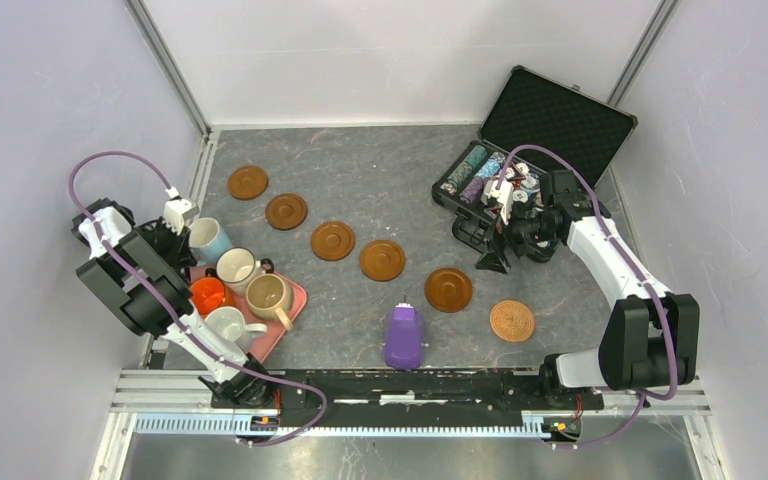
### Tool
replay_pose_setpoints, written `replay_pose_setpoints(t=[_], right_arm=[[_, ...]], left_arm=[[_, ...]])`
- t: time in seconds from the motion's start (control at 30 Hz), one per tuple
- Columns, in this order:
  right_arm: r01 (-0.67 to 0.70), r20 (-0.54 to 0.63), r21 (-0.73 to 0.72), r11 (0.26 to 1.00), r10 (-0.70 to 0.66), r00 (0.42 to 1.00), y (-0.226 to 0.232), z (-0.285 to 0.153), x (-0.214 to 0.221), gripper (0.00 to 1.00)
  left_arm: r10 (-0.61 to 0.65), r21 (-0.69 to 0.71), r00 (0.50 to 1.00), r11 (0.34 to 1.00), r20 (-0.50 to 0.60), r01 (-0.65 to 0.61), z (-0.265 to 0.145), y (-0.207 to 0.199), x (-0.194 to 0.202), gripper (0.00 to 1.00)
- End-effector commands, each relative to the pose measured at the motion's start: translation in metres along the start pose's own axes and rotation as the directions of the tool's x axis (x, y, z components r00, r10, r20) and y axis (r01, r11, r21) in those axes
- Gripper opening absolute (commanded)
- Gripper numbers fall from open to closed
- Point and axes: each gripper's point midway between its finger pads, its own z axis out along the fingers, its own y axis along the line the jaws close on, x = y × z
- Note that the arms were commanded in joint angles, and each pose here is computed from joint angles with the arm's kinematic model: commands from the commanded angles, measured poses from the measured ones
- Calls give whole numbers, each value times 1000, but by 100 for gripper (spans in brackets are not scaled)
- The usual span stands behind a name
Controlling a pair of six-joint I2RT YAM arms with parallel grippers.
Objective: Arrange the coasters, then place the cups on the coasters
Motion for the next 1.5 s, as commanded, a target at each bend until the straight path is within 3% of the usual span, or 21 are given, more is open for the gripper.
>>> replay_pose_setpoints(t=[0.0,0.37,0.6,1.03,1.47], right_arm=[[13,28,0,1000,-13,1000,-3,-1,-6,98],[24,67,25,999,-26,997,-18,-14,-24,98],[-2,91,12,1000,1,996,-21,-10,-22,98],[17,75,13,1000,-18,997,-22,-4,-7,98],[-2,81,1,1000,2,997,-21,7,9,98]], left_arm=[[6,-69,984,998,176,6,-23,6,-44,2],[46,-140,946,990,321,-1,-60,21,-101,2],[48,-161,956,987,288,-1,-60,39,-139,2],[167,-124,963,982,213,-143,3,71,-223,6],[170,-147,975,978,141,-149,47,107,-216,7]])
